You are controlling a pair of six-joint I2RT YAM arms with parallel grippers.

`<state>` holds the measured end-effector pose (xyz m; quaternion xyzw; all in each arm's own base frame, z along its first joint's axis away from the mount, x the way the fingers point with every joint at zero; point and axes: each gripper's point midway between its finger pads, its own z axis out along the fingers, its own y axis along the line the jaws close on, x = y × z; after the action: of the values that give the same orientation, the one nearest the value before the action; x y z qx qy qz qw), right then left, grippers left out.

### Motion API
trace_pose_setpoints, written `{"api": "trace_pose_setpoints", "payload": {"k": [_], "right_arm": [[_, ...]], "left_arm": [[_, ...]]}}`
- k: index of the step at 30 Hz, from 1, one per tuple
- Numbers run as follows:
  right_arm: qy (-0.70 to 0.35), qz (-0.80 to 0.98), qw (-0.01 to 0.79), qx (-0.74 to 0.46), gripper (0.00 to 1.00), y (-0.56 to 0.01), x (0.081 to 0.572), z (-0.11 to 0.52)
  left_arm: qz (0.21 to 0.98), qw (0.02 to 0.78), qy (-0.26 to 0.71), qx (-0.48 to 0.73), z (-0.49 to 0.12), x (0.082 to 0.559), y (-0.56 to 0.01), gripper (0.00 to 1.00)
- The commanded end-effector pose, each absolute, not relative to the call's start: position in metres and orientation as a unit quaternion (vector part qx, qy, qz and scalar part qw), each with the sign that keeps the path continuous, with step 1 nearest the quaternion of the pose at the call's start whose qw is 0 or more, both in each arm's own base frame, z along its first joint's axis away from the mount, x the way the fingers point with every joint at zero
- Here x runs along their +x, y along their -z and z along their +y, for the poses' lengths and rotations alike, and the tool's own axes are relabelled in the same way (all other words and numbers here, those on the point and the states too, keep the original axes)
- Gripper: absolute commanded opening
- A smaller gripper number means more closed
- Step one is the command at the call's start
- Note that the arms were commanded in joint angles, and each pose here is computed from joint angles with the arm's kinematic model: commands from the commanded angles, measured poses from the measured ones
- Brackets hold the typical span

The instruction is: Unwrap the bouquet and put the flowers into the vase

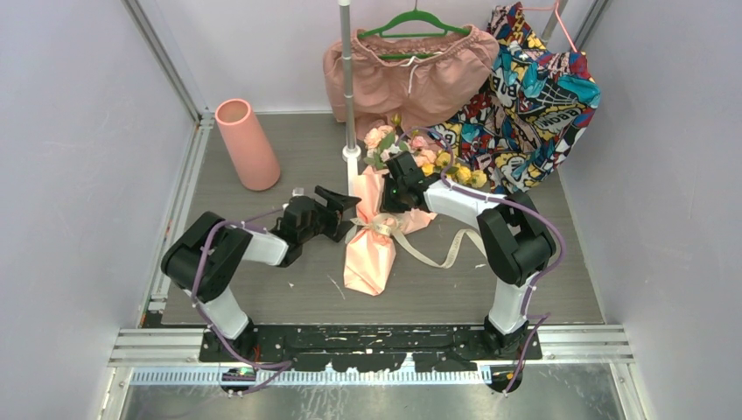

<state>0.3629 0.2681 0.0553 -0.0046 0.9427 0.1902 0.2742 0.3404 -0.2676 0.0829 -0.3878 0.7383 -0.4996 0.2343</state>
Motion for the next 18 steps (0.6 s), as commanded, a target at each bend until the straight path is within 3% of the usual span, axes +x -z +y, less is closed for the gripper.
{"api": "trace_pose_setpoints", "payload": {"k": [1, 3, 7, 10, 12, 13, 18], "right_arm": [[-0.193, 0.936, 0.295, -0.008, 0.01, -0.064, 0.369, 0.269], [-0.191, 0.936, 0.295, -0.011, 0.01, -0.064, 0.369, 0.268], [-0.188, 0.937, 0.293, -0.012, 0.01, -0.063, 0.368, 0.267], [-0.186, 0.939, 0.290, -0.015, 0.01, -0.061, 0.366, 0.266], [-0.184, 0.939, 0.289, -0.015, 0.01, -0.059, 0.366, 0.265], [-0.178, 0.940, 0.292, -0.013, 0.01, -0.058, 0.367, 0.263], [-0.169, 0.941, 0.293, -0.009, 0.01, -0.053, 0.369, 0.261]], "left_arm": [[0.708, 0.247, 0.540, -0.382, -0.284, 0.356, -0.107, 0.82], [0.711, 0.246, 0.538, -0.380, -0.287, 0.357, -0.104, 0.81], [0.711, 0.242, 0.541, -0.379, -0.294, 0.364, -0.099, 0.58], [0.712, 0.232, 0.544, -0.377, -0.299, 0.366, -0.094, 0.36], [0.714, 0.232, 0.545, -0.374, -0.300, 0.365, -0.092, 0.08], [0.714, 0.233, 0.547, -0.371, -0.299, 0.364, -0.092, 0.01], [0.730, 0.258, 0.530, -0.347, -0.289, 0.352, -0.101, 0.00]]}}
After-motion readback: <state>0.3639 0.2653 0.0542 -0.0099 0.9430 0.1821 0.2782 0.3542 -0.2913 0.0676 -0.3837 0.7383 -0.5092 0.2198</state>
